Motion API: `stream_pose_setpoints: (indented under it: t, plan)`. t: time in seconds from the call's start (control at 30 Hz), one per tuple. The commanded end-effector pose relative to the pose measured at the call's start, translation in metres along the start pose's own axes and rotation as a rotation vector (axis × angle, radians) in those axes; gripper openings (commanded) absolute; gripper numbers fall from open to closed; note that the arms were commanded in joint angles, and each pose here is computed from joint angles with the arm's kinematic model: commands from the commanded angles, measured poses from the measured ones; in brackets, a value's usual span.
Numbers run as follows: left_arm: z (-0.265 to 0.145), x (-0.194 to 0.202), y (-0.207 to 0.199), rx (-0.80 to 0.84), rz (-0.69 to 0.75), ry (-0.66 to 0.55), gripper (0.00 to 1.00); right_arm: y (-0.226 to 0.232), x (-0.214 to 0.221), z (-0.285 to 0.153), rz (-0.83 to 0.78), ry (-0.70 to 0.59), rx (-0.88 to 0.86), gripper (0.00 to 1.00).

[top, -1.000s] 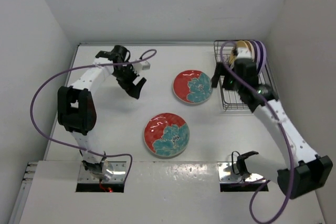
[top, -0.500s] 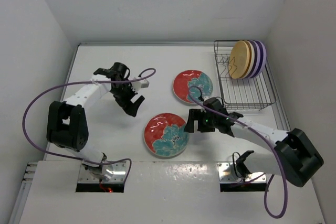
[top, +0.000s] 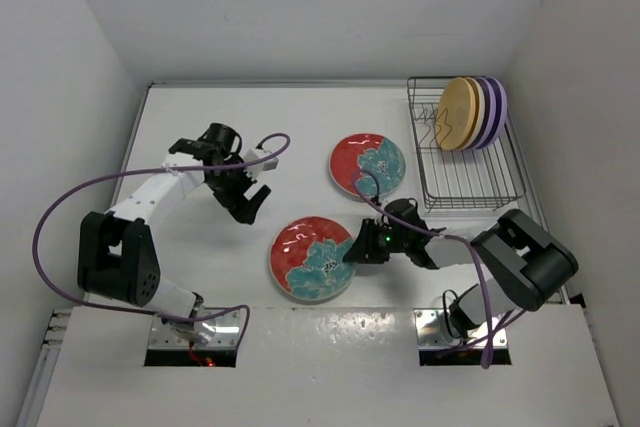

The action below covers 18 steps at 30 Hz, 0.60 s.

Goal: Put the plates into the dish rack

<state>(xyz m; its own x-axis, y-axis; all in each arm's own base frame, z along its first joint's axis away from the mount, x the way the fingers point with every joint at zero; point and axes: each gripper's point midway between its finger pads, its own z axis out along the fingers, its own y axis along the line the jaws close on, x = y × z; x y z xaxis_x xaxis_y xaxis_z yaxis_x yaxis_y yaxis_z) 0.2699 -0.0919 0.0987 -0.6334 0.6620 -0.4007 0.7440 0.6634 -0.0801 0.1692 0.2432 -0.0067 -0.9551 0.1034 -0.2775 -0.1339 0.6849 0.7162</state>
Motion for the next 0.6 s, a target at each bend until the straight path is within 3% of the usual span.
stream_pose_setpoints:
  t: [0.0,0.03,0.07,0.27,0.47,0.57]
  plan:
    - [-0.007,-0.001,0.002,-0.024,-0.01,-0.029,1.0,-0.015,0.02,0.0,0.049,0.039,0.015,0.19]
    - [-0.007,-0.001,0.002,-0.024,-0.01,-0.029,1.0,-0.018,0.022,-0.002,0.051,0.037,0.01,0.13]
    - [-0.007,-0.001,0.002,-0.024,-0.01,-0.029,1.0,-0.018,0.022,-0.002,0.05,0.042,0.001,0.01]
    - [-0.005,0.001,0.005,-0.023,-0.021,-0.022,1.0,0.01,-0.004,-0.007,-0.114,0.084,0.032,0.0]
    - [-0.008,-0.001,0.012,-0.035,-0.037,-0.029,1.0,0.09,-0.117,-0.055,-0.333,-0.208,0.089,0.0]
    - [-0.008,-0.002,0.016,-0.04,-0.047,-0.03,1.0,0.102,-0.149,-0.078,-0.378,-0.261,0.144,0.0]
